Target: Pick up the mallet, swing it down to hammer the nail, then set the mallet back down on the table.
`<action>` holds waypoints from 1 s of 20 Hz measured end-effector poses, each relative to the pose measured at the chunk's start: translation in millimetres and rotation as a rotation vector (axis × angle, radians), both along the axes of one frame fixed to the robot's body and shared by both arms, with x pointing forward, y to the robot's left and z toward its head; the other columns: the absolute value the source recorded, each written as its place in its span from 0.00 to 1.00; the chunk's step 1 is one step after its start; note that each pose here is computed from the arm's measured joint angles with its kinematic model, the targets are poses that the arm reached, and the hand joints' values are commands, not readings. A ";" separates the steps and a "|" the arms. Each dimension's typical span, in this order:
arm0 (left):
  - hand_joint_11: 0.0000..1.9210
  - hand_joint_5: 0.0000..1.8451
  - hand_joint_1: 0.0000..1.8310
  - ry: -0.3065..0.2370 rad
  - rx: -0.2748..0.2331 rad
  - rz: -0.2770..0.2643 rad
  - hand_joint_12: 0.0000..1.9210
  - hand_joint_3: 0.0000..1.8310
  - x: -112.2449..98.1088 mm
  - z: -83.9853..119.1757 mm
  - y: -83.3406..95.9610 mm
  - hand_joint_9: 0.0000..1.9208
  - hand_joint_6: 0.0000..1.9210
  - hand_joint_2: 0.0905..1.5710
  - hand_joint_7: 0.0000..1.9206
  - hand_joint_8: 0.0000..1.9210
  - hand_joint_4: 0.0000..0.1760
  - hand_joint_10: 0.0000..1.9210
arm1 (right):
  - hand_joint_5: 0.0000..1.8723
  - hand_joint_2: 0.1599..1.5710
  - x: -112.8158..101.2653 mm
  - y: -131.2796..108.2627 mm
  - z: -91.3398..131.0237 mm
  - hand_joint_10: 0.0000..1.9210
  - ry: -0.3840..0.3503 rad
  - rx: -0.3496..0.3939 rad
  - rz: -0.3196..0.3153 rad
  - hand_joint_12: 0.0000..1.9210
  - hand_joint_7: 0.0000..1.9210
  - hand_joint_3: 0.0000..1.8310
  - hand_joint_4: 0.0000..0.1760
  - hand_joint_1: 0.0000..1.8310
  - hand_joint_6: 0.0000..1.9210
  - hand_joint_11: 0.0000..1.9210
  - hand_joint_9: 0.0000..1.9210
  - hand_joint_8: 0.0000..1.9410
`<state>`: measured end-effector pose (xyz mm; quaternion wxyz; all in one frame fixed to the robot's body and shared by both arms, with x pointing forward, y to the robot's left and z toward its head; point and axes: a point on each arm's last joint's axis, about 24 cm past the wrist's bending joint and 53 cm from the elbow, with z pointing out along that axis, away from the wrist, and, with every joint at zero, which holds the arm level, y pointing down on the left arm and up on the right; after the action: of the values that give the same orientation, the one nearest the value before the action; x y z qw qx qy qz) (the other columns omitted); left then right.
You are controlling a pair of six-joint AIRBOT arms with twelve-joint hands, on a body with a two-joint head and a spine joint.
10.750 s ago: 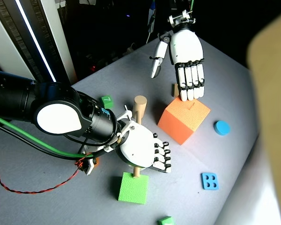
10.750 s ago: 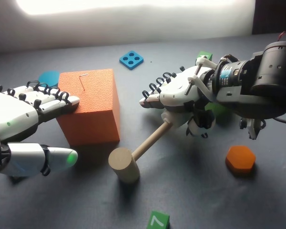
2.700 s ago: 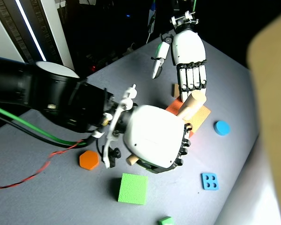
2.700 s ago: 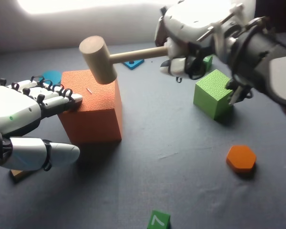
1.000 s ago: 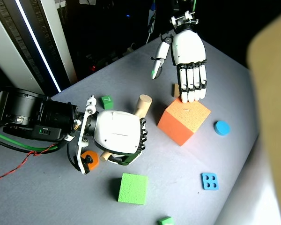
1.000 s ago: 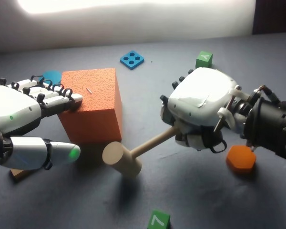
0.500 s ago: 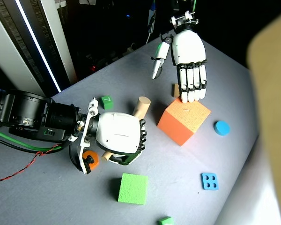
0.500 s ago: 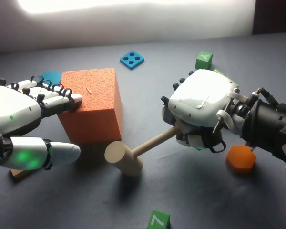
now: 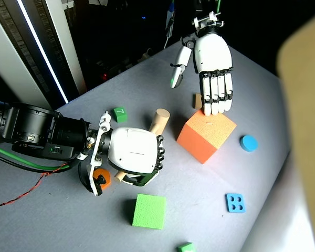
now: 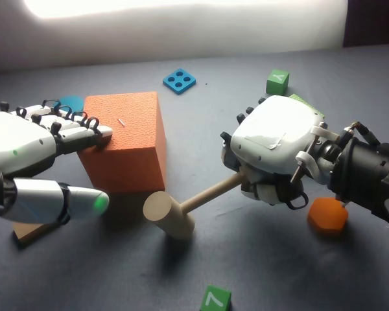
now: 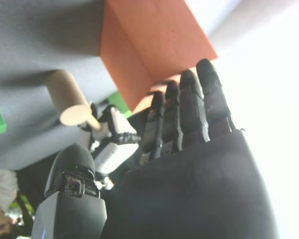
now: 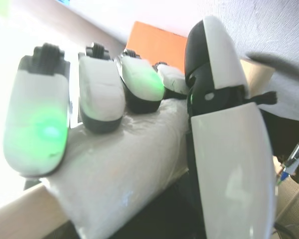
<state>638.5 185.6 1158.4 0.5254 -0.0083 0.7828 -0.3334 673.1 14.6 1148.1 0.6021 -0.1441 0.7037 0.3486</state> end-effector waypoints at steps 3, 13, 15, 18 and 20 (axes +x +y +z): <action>0.00 0.08 0.00 -0.002 -0.015 0.001 0.21 0.00 3.0 4.5 -2.7 0.10 0.00 0.77 0.10 0.00 0.00 0.00 | 0.74 0.85 -0.2 0.3 0.0 1.00 -0.003 -0.002 0.001 1.00 0.85 0.00 1.00 0.65 1.00 0.99 0.90 1.00; 0.00 0.09 0.00 -0.048 -0.046 0.044 0.20 0.00 14.7 36.1 12.2 0.09 0.00 0.76 0.10 0.00 0.00 0.00 | 0.52 0.78 -0.6 0.7 -2.1 1.00 -0.017 -0.019 0.002 1.00 0.55 0.00 0.00 0.45 1.00 0.68 0.60 1.00; 0.00 0.09 0.00 -0.056 -0.049 0.052 0.20 0.00 16.2 42.0 15.3 0.10 0.00 0.77 0.10 0.00 0.00 0.00 | 0.41 0.76 -1.3 0.6 -4.9 0.95 -0.013 -0.027 0.004 0.90 0.46 0.00 0.00 0.42 0.98 0.54 0.48 0.92; 0.00 0.08 0.00 -0.086 -0.032 0.044 0.20 0.00 18.3 55.8 15.5 0.09 0.00 0.76 0.10 0.00 0.00 0.00 | 0.36 0.77 -3.2 3.0 -8.5 0.66 -0.002 -0.036 0.013 0.67 0.40 0.00 0.00 0.36 0.63 0.37 0.41 0.66; 0.00 0.08 0.00 -0.109 -0.033 0.045 0.17 0.00 19.8 66.4 16.5 0.08 0.00 0.76 0.09 0.00 0.00 0.00 | 0.39 0.75 -3.5 3.3 -8.7 0.43 -0.004 -0.039 0.015 0.55 0.43 0.00 0.00 0.37 0.40 0.34 0.43 0.45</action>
<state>658.3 202.1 1224.9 0.5745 -0.0161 0.7470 -0.3343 669.6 17.9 1139.4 0.5979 -0.1617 0.7081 0.3391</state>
